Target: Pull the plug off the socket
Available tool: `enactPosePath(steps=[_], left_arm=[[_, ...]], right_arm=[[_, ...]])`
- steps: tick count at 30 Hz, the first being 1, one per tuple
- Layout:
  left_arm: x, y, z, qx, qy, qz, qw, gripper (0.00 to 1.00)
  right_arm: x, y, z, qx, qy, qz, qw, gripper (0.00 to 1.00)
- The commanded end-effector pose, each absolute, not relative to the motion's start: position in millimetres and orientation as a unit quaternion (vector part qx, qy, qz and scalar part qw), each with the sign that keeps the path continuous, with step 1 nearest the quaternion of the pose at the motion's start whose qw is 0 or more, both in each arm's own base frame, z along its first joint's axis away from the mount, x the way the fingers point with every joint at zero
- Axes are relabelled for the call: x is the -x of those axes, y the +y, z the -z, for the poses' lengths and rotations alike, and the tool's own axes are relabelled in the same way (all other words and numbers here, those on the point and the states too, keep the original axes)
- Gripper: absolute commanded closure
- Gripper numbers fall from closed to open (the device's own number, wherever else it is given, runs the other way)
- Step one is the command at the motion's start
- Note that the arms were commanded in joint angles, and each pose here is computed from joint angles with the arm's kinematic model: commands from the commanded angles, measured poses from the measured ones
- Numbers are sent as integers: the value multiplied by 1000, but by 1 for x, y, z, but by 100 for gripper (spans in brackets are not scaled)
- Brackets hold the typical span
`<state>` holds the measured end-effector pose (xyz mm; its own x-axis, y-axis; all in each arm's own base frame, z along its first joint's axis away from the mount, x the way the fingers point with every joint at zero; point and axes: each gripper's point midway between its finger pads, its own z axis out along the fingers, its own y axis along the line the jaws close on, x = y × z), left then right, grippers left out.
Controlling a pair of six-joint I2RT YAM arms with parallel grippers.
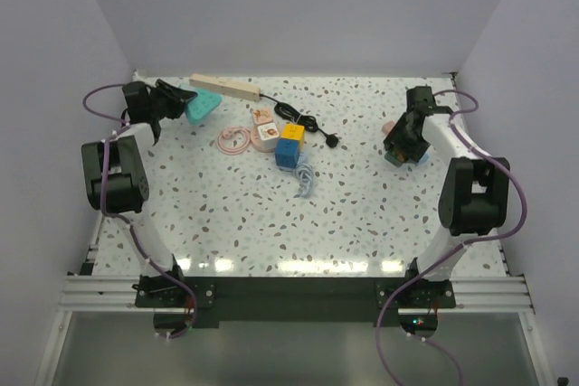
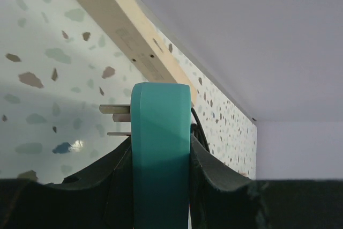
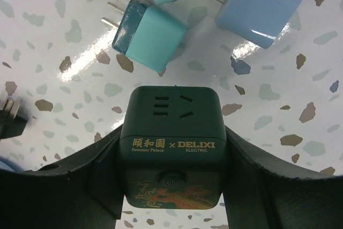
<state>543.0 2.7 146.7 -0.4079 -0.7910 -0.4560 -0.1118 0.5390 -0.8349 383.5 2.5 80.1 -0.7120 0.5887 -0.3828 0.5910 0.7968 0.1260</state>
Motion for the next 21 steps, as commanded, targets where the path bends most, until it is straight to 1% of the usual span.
enactPosePath(steps=[1,3,6,8,9,11,13,14,15,16,17,18,19,20,21], left_arm=[[-577,24,-186,299,703,391,513,100],[-581,31,-174,311,704,382,512,100],[-587,41,-138,335,708,385,487,100],[-589,40,-131,337,707,390,484,100],[-590,40,-126,340,708,391,480,100],[-592,40,-114,345,710,394,471,100],[-594,39,-105,350,711,398,461,99],[-594,38,-102,352,711,401,458,94],[-594,38,-100,356,710,404,454,89],[-592,37,-96,361,711,404,450,81],[-592,37,-95,362,711,402,448,68],[-591,37,-94,364,712,401,447,64],[-587,38,-93,369,713,398,445,61],[-586,38,-94,371,713,396,445,50],[-583,38,-95,373,713,394,444,45]], right_arm=[[-401,2,-83,-334,916,-7,223,100],[-404,1,-82,-337,914,-3,225,100],[-410,-16,-77,-356,908,9,222,100],[-417,-19,-81,-359,905,10,229,100],[-419,-21,-78,-361,904,14,228,97],[-427,-27,-82,-364,901,21,236,89],[-432,-31,-78,-367,900,24,234,72],[-438,-32,-83,-367,899,19,240,62],[-440,-33,-84,-366,899,17,241,56],[-442,-34,-85,-367,898,17,242,45],[-445,-35,-92,-366,897,16,248,40],[-447,-37,-95,-365,896,19,253,36],[-448,-37,-99,-364,895,18,258,27],[-448,-39,-108,-363,893,18,264,24],[-447,-39,-112,-361,893,19,267,21]])
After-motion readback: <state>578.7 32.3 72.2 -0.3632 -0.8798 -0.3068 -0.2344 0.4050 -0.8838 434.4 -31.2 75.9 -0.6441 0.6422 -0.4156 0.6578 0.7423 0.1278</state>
